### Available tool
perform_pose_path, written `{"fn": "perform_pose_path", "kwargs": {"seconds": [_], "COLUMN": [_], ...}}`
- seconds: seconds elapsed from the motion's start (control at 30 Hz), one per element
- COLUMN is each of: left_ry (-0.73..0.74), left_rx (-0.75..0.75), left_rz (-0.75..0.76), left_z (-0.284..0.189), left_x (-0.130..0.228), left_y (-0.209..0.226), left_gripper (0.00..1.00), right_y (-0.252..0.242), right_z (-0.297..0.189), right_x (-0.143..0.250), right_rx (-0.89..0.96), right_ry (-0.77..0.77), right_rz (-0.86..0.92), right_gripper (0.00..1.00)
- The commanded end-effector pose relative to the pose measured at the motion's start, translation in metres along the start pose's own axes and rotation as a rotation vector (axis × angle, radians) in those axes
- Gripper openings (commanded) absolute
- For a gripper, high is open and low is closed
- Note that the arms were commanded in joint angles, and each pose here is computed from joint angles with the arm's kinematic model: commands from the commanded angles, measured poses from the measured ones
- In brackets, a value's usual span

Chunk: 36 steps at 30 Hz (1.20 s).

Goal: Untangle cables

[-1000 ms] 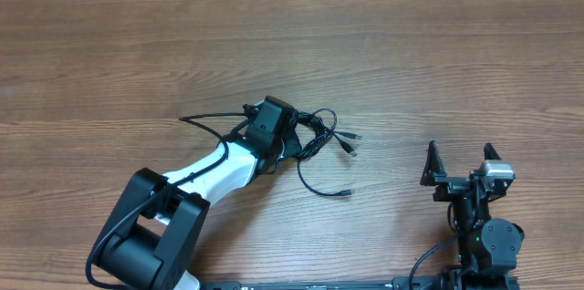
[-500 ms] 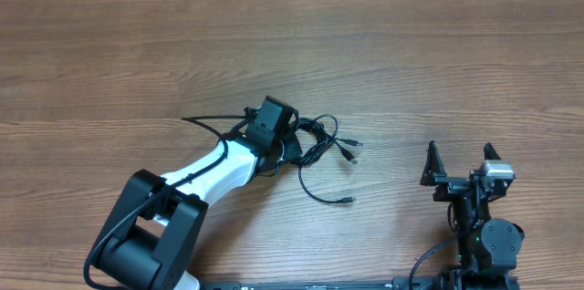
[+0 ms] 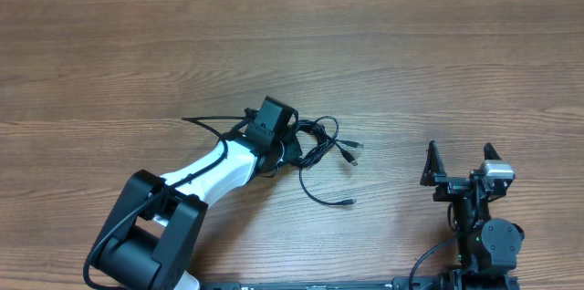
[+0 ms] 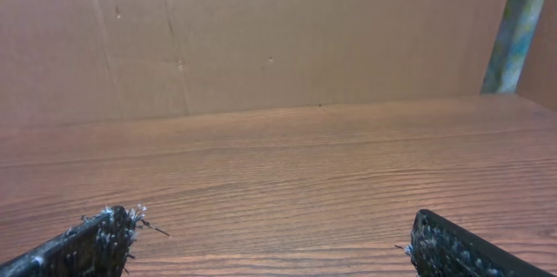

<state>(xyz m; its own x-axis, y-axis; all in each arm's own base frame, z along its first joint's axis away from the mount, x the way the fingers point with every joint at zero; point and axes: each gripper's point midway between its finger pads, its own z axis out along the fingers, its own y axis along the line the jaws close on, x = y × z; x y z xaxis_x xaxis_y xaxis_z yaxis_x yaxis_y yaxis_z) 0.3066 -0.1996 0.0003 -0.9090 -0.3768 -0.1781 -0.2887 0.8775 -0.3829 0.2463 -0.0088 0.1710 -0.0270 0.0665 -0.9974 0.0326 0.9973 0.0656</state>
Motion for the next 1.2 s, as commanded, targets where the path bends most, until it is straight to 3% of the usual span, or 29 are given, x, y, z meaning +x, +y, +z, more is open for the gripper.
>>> {"fn": "perform_pose_path", "kwargs": {"seconds": [0.0, 0.37, 1.17], "left_ry": [0.109, 0.110, 0.256], "left_rx": [-0.065, -0.064, -0.111], "left_rz": [-0.011, -0.011, -0.038], "left_z": [0.011, 0.011, 0.004], "left_x": [0.029, 0.029, 0.060], "left_y": [0.025, 0.025, 0.039], "left_gripper": [0.04, 0.04, 0.04], "right_y": [0.000, 0.000, 0.000], "right_z": [0.000, 0.000, 0.000], "right_x": [0.001, 0.001, 0.001], "right_rx": [-0.001, -0.001, -0.001], "right_ry": [-0.006, -0.006, -0.006], "right_rz": [-0.008, -0.008, -0.008], "right_gripper": [1.00, 1.00, 1.00]}}
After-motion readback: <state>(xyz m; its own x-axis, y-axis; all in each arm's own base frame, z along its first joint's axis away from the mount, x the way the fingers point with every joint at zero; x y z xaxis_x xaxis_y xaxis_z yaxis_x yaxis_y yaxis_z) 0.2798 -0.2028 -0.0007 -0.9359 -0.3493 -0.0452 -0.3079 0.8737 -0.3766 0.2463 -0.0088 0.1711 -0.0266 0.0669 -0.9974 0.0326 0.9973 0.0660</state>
